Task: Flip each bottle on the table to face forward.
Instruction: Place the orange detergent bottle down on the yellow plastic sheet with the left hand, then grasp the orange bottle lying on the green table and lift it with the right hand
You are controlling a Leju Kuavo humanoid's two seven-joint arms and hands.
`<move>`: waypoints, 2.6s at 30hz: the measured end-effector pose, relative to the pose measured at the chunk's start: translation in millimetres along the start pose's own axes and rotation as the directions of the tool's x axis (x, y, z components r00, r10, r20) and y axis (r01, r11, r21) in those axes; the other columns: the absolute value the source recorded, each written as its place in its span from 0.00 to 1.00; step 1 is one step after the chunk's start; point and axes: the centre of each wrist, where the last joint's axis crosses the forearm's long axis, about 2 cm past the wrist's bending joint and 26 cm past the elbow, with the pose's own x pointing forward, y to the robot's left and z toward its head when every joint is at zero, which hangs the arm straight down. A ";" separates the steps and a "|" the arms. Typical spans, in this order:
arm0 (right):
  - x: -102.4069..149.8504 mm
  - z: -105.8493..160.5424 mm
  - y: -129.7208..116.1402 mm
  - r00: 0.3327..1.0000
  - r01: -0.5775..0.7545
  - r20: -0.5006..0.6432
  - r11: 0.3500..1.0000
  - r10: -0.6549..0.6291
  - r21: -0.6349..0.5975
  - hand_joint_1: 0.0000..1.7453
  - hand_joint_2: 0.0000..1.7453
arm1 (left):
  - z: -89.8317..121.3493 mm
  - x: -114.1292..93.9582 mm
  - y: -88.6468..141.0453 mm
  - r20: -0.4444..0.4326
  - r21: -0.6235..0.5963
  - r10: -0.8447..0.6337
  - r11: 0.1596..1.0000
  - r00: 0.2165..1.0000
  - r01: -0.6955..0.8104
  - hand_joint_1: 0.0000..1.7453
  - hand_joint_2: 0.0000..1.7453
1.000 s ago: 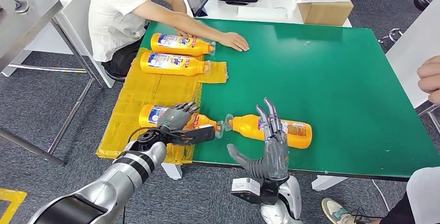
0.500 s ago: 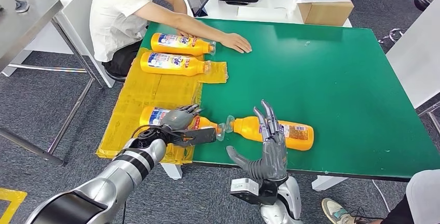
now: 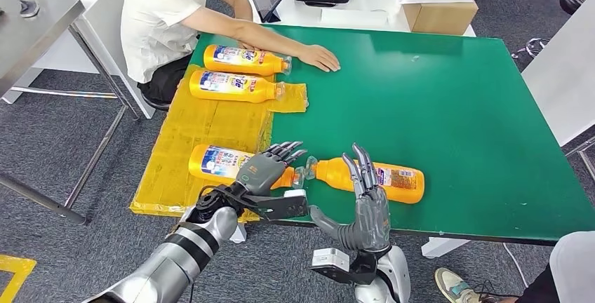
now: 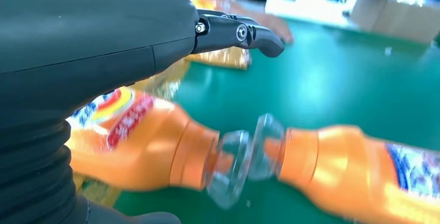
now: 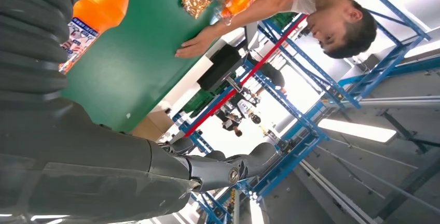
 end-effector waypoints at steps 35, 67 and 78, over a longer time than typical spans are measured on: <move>-96.5 44.5 -88.0 0.808 -0.549 -0.092 0.801 0.582 0.240 0.00 1.00 | 51.7 72.7 -33.9 0.334 0.422 0.717 0.466 0.611 -0.778 0.00 1.00; -175.3 63.0 -99.1 0.666 -0.493 -0.327 0.725 0.671 0.481 0.00 1.00 | 46.6 85.0 -56.5 0.241 0.345 0.804 0.452 0.543 -0.822 0.00 1.00; -176.6 53.9 -76.1 0.715 -0.438 -0.284 0.726 0.639 0.530 0.00 1.00 | 43.7 84.7 -60.9 0.214 0.324 0.792 0.495 0.572 -0.806 0.00 1.00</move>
